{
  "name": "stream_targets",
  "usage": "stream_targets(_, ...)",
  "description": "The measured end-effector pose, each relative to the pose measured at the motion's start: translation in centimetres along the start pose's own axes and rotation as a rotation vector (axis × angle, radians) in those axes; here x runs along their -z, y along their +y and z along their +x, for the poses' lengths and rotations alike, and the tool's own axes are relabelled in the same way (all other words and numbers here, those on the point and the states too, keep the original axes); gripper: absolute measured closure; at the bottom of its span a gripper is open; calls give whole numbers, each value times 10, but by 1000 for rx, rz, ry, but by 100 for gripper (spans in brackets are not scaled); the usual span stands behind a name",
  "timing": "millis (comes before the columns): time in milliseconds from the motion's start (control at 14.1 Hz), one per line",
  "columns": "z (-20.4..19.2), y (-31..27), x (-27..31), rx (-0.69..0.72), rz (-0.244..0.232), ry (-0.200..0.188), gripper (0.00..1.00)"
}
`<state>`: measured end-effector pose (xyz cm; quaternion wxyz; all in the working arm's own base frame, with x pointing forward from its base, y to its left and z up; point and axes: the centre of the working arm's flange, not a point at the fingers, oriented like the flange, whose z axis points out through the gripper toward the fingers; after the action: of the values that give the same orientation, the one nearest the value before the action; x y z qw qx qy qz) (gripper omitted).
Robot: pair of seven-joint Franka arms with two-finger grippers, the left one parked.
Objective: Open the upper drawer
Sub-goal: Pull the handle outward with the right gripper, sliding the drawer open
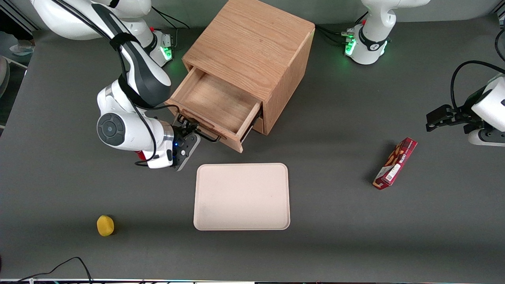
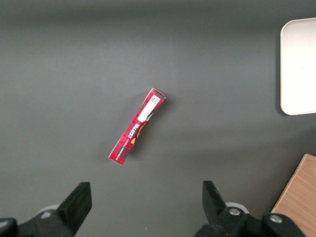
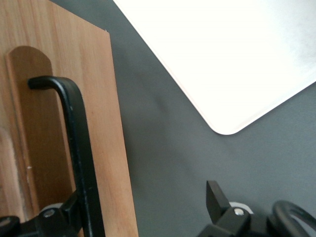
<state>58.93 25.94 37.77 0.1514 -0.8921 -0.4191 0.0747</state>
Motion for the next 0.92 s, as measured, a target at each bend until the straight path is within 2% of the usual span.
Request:
stream_targets(284, 8, 9, -3, 2, 8, 9, 0)
stream_targets(639, 17, 23, 2, 9, -9, 22, 0)
stream_targets(923, 19, 29, 8, 13, -3, 0, 0)
